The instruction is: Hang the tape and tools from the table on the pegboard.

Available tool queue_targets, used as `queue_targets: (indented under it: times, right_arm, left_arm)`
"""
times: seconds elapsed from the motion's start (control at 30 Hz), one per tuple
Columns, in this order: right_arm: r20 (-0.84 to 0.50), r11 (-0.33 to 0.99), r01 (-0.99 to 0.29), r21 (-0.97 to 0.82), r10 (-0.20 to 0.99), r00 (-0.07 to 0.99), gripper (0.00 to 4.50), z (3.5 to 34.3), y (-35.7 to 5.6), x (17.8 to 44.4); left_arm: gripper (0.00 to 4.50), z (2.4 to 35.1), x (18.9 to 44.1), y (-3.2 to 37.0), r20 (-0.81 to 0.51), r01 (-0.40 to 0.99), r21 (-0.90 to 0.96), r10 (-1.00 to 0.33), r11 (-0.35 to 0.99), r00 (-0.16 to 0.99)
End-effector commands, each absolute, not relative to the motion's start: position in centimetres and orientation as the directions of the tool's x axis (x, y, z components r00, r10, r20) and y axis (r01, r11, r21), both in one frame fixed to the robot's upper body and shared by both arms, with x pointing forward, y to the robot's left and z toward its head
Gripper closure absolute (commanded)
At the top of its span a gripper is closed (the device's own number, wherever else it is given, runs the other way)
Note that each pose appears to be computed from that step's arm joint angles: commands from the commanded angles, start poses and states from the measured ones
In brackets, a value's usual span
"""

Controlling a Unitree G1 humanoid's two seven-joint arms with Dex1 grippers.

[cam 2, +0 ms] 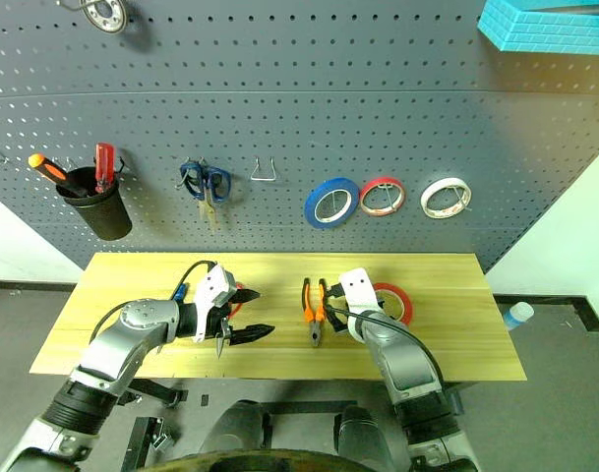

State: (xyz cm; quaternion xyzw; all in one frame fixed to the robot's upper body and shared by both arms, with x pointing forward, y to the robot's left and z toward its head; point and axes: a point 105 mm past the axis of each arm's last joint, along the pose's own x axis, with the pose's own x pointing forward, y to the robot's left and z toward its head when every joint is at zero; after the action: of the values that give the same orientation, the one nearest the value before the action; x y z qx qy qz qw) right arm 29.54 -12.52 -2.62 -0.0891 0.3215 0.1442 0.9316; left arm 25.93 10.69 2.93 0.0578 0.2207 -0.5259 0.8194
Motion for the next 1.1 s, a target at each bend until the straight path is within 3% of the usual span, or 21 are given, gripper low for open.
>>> queue_targets:
  times: [0.03,0.67,1.1]
  right_arm:
    - [-0.597,0.939,-0.33,-0.095,0.212,0.774,0.0,-1.7,-12.6,30.2]
    - [-0.608,0.942,-0.323,-0.087,0.207,0.767,0.0,-2.0,-12.8,28.7]
    - [-0.557,0.959,-0.263,-0.107,0.161,0.814,0.0,-0.9,-13.7,29.7]
  left_arm:
    - [0.02,3.9,25.5,10.5,-0.398,0.893,-0.125,-0.846,0.433,0.355]
    - [0.02,3.9,23.0,11.0,-0.423,0.878,-0.179,-0.841,0.443,0.338]
    - [0.02,4.0,22.2,11.4,-0.429,0.872,-0.198,-0.839,0.448,0.334]
